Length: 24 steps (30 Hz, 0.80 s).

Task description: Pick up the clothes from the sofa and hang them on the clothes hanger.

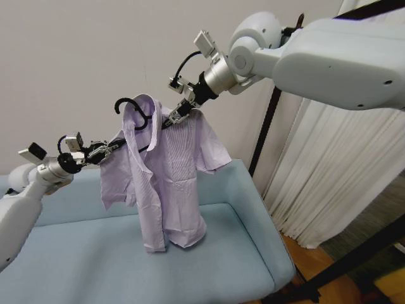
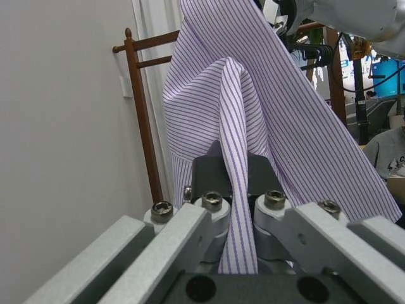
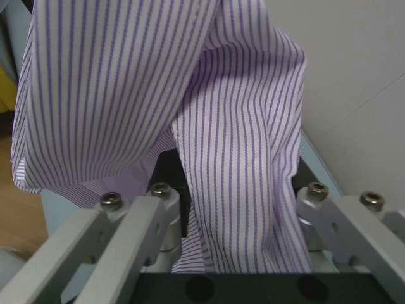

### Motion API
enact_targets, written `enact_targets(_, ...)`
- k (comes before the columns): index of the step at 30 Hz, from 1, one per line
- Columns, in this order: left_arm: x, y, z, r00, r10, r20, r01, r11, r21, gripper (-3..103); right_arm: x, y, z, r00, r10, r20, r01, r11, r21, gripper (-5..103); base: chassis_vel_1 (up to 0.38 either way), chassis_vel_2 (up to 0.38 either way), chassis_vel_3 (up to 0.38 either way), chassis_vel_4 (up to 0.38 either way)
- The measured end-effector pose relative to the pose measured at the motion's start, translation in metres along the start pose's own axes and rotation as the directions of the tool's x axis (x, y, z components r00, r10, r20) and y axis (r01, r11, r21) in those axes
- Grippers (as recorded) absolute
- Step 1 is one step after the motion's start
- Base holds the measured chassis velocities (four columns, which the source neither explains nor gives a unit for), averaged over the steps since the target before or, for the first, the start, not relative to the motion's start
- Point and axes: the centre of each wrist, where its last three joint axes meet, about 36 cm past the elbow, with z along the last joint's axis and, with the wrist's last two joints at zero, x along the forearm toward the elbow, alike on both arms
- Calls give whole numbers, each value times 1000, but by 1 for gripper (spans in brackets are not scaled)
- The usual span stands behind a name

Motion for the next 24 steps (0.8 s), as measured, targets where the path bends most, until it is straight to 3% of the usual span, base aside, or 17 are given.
enact_targets(1, 0, 0, 0, 1000, 0, 0, 0, 1000, 0, 2, -2, 0, 1, 1000, -2, 0, 2, 1000, 0, 30, 0, 0, 0, 0)
enact_targets(3, 0, 0, 0, 1000, -1, 0, 1, 1000, 0, 2, -2, 0, 2, 1000, -3, 1, 3, 1000, 0, 30, 0, 0, 0, 0)
enact_targets(5, 0, 1, 0, 1000, -1, -1, 1, 1000, 1, 2, -7, 1, 4, 1000, -6, 2, 6, 1000, -4, 14, 0, 0, 0, 0)
enact_targets(10, 0, 1, 2, 1000, -6, -1, 6, 1000, 4, 2, -9, 2, 5, 1000, -13, 11, 14, 1000, -10, 2, 0, 0, 0, 0)
enact_targets(20, -6, -5, 0, 1000, -11, 0, 11, 1000, 0, -1, -4, 6, -1, 999, -16, 42, 17, 1000, -19, 2, 0, 0, 0, 0)
enact_targets(24, -7, -9, -3, 999, -33, -1, 33, 999, 5, 10, -8, 11, -1, 998, -40, 46, 41, 999, -16, 2, 0, 0, 0, 0)
